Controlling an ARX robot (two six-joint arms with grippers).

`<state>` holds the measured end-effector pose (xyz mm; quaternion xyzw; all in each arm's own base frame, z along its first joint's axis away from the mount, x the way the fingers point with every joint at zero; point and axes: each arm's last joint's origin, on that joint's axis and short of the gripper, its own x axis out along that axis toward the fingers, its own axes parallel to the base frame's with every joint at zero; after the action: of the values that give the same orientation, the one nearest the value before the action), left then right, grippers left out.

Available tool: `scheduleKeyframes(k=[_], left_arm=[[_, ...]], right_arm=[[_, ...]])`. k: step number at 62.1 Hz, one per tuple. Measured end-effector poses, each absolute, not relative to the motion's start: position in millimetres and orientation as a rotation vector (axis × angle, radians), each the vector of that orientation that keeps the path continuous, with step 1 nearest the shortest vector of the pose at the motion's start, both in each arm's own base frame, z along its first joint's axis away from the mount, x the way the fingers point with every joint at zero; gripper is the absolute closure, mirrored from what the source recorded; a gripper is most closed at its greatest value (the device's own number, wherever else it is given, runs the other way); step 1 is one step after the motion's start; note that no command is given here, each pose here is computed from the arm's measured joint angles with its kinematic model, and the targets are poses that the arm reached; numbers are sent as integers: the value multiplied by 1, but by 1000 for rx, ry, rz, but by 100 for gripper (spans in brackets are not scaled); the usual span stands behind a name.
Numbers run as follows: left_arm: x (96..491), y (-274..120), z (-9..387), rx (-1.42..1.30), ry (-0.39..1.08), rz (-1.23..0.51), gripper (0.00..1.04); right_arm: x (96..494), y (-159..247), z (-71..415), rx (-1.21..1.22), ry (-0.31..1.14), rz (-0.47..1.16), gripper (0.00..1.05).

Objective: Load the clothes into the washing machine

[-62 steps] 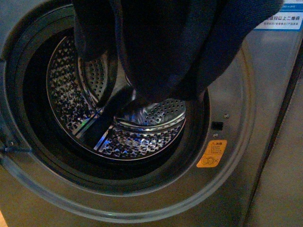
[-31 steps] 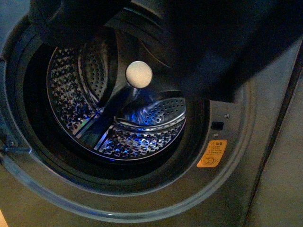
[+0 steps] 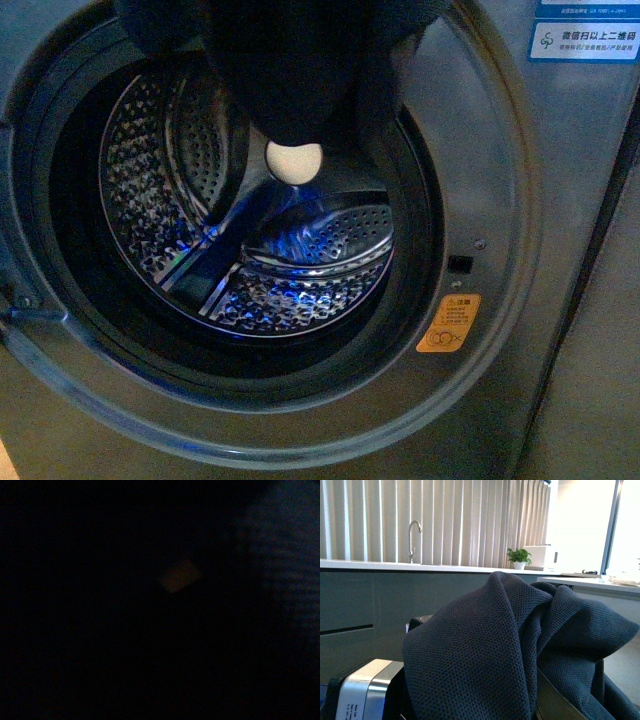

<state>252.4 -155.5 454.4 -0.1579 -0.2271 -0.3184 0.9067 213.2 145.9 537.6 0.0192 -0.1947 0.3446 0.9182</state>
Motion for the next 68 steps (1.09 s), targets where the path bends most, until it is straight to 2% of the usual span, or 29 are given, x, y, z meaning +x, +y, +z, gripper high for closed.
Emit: scheduleKeyframes(k=[3, 8, 13, 18, 24, 37, 52, 60, 68], left_arm=[[252, -153, 456, -330, -481, -646, 48], [253, -150, 456, -333, -484, -632, 58], [255, -142, 453, -336, -484, -599, 75], [256, -135, 450, -340, -483, -581, 85], [256, -127, 445, -346, -479, -564, 89], [252, -110, 428, -355, -467, -523, 90], [249, -90, 400, -364, -424, -487, 90], [244, -76, 385, -359, -407, -470, 90], [241, -65, 367, -355, -376, -454, 90]], right_arm=[[213, 146, 538, 39, -401, 712, 95], [213, 146, 538, 39, -402, 714, 82], [213, 146, 538, 39, -403, 714, 64], [213, 146, 538, 40, -405, 715, 52], [213, 146, 538, 39, -405, 716, 38], [212, 146, 538, 39, -405, 717, 7], [212, 146, 540, 40, -410, 715, 7], [210, 143, 537, 41, -551, 453, 7], [199, 128, 513, 19, -552, 329, 7]])
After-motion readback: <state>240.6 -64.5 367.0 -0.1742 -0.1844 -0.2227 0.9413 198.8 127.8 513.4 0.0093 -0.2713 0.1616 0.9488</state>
